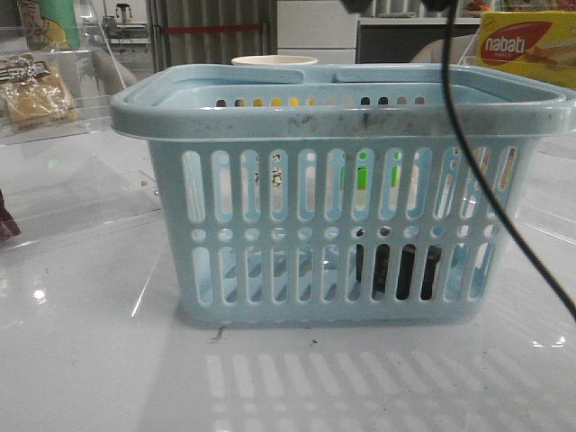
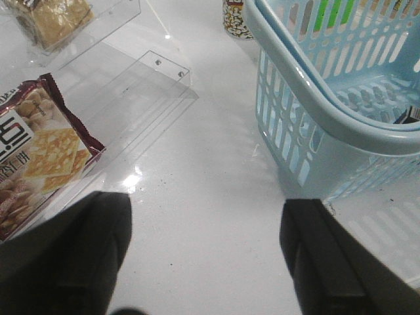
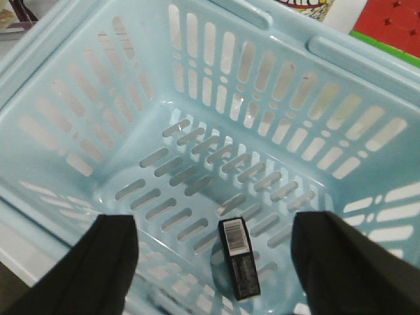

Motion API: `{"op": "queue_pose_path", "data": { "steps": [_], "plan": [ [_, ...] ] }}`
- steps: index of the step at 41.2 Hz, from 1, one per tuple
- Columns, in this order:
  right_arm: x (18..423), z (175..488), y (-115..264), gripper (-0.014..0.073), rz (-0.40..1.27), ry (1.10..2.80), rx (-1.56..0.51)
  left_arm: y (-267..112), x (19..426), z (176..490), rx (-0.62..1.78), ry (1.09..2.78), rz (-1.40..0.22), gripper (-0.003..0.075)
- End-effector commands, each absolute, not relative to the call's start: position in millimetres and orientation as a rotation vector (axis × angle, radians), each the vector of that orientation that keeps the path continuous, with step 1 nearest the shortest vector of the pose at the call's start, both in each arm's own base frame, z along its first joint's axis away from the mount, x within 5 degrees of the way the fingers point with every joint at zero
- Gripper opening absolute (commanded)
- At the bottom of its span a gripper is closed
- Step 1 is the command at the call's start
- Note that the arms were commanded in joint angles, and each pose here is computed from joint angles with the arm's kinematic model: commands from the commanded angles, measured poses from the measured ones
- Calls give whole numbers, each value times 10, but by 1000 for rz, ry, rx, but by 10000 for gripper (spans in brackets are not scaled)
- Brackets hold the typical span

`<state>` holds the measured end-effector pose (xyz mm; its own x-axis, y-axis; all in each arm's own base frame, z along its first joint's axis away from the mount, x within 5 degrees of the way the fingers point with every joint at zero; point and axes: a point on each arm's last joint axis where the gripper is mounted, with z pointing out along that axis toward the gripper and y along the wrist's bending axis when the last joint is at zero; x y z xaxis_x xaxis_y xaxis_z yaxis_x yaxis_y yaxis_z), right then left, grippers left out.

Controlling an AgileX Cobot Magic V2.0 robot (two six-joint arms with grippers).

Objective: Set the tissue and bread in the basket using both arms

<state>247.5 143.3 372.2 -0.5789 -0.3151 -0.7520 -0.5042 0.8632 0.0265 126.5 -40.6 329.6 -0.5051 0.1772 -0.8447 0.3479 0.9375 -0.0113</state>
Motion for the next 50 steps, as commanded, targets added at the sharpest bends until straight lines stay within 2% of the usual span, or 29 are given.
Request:
{"op": "queue_pose_path", "data": {
  "steps": [1,15,25,35,39,45,50],
  "plan": [
    [2200,3985,1249,591,285,2059,-580,-421,1303,3456,346,2003,-237,526],
    [1464,3657,801,591,262,2033,-557,-421,1303,3457,345,2003,-237,526],
    [1235,3394,666,591,271,2060,-529,-421,1304,3458,345,2001,-237,526],
    [1209,3380,650,591,268,2066,-530,-416,1310,3466,336,2003,-236,533],
    [1208,3379,650,591,267,2067,-530,-405,1390,3453,313,2017,-223,557],
    [1208,3379,650,591,267,2067,-530,-348,1688,3446,243,2082,-178,638],
    [1208,3379,650,591,267,2067,-530,-235,2050,3432,156,2134,-129,644]
  ]
}}
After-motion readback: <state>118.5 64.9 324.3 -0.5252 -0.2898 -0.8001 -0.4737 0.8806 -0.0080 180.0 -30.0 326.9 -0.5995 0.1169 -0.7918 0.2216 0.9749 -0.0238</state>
